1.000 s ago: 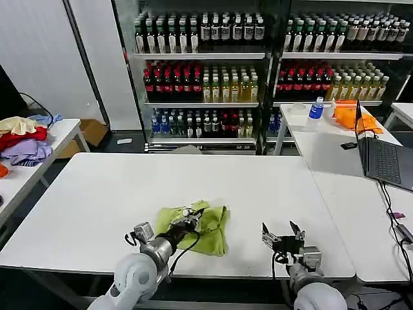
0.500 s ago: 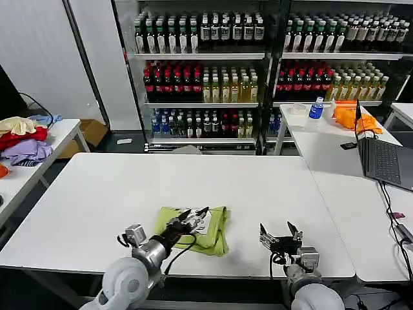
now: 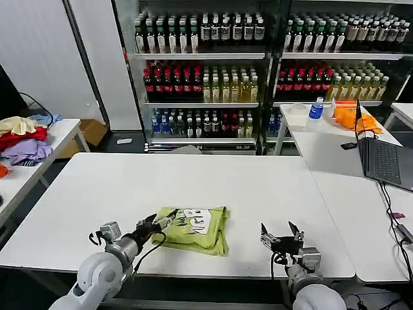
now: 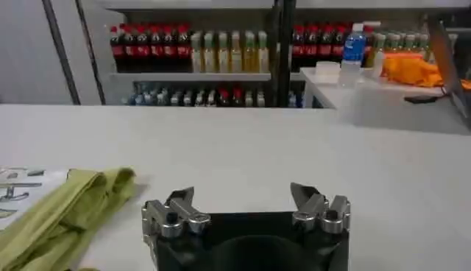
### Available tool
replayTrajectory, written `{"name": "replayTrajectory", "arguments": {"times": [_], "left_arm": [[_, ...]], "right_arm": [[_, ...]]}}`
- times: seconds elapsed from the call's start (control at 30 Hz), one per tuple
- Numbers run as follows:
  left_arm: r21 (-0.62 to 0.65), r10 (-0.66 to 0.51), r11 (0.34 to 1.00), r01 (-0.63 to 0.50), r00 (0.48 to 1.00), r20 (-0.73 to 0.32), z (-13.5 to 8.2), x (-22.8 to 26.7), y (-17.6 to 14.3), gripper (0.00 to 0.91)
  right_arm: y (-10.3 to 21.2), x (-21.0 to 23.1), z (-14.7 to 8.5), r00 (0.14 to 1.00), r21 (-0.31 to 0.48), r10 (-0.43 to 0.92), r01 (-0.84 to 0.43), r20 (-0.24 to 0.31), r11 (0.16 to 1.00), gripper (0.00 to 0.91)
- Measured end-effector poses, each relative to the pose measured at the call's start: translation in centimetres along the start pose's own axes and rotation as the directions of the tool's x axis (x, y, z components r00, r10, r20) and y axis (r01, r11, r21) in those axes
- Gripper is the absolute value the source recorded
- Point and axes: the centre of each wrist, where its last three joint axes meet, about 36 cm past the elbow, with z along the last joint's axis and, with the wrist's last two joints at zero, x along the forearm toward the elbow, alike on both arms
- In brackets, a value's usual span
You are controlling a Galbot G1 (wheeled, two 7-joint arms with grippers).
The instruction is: Fold and organize the clothes.
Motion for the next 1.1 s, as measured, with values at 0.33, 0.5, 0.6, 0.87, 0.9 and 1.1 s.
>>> {"name": "replayTrajectory", "arguments": {"times": [0.33,0.5,0.6,0.87,0.9,1.1], "left_arm": [[0.051,0.014,0.999,-0.010,0.997,-0.077,0.6,-1.5,1.7,0.907],[0.084,0.042,0.996,-0.034,0.995,-0.088,0.5,-1.9,1.8,0.826],[0.109,0.056,0.993,-0.046,0.994,-0.089,0.4,-2.1,2.0,0.242],[0.181,0.067,0.982,-0.050,0.994,-0.089,0.7,-2.3,3.4,0.040],[0.193,0.069,0.980,-0.051,0.994,-0.089,0.7,-2.3,3.5,0.040],[0.259,0.086,0.964,-0.061,0.993,-0.087,1.1,-2.3,4.0,0.030]], "right_arm": [[-0.4,0.2,0.0,1.000,0.003,0.010,-0.010,-0.002,1.000,0.907],[-0.6,0.4,0.0,1.000,0.002,0.013,-0.013,-0.001,1.000,0.907],[-0.5,0.5,0.0,1.000,0.000,0.013,-0.013,-0.001,1.000,0.907],[-0.6,0.9,0.1,1.000,-0.003,0.016,-0.016,-0.004,1.000,0.907],[-0.5,0.9,0.1,1.000,-0.003,0.015,-0.015,-0.004,1.000,0.907],[-0.4,1.2,0.1,1.000,-0.006,0.014,-0.014,-0.004,1.000,0.907]]}}
